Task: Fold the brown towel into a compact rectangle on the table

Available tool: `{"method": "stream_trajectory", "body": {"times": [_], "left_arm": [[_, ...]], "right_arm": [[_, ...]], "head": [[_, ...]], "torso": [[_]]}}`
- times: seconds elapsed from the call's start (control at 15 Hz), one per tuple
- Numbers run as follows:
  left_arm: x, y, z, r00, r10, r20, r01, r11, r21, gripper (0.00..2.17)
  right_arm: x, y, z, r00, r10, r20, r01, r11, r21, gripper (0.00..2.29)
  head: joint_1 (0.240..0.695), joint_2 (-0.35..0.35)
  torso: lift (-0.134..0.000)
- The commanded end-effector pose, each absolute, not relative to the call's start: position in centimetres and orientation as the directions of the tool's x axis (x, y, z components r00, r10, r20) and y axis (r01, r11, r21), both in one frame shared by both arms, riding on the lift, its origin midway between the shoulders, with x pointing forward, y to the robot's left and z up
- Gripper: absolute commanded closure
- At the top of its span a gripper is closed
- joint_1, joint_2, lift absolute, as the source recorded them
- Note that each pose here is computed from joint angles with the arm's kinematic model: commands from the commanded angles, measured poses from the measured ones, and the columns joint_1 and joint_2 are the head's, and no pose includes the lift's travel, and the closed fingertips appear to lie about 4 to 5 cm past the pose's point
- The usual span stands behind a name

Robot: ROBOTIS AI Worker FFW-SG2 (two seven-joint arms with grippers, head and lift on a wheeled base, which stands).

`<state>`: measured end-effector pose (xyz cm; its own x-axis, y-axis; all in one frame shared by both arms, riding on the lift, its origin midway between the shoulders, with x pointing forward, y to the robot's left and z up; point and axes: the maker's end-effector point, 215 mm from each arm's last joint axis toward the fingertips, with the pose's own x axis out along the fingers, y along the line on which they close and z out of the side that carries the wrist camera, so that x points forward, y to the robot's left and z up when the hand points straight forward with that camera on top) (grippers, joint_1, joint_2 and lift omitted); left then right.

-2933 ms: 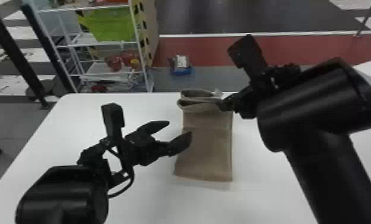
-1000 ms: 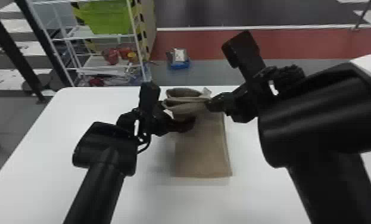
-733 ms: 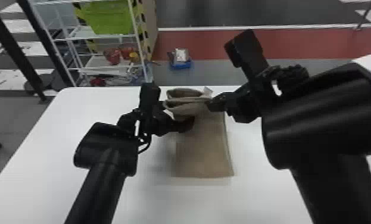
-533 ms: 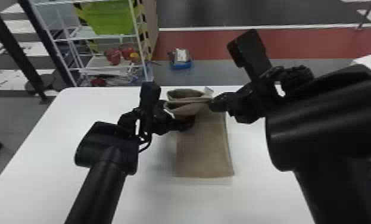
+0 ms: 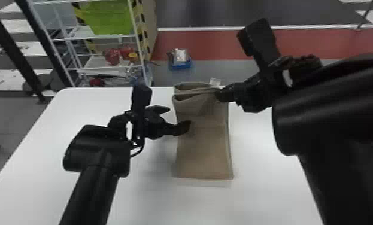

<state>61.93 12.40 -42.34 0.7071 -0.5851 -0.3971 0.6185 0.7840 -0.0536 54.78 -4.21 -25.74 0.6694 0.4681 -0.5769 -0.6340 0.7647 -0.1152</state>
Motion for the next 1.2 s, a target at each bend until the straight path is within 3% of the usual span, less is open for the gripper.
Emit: {"method": "stream_trajectory", "body": {"times": [0.0,0.33,0.87,1.13], "left_arm": [[62.2,13.3,-41.8,0.714,-0.576,-0.398,0.609,0.791,-0.053,0.04],[63.5,14.2,-42.6,0.732,-0.535,-0.422,0.584,0.812,-0.017,0.04],[63.6,14.2,-42.3,0.738,-0.542,-0.402,0.592,0.806,-0.001,0.04],[63.3,14.3,-42.6,0.736,-0.546,-0.4,0.596,0.803,0.001,0.04]], "right_arm": [[54.9,-4.1,-25.6,0.67,0.471,-0.574,-0.635,0.764,-0.115,1.29],[53.7,-3.3,-26.1,0.647,0.495,-0.58,-0.654,0.752,-0.087,1.29],[49.1,-1.1,-29.3,0.568,0.558,-0.605,-0.713,0.7,-0.025,1.29],[47.5,-0.6,-29.2,0.543,0.594,-0.594,-0.734,0.679,0.007,1.29]], "head": [[0.691,0.076],[0.685,0.093],[0.695,0.118],[0.695,0.129]], "torso": [[-0.134],[-0.134],[-0.134],[-0.134]]}}
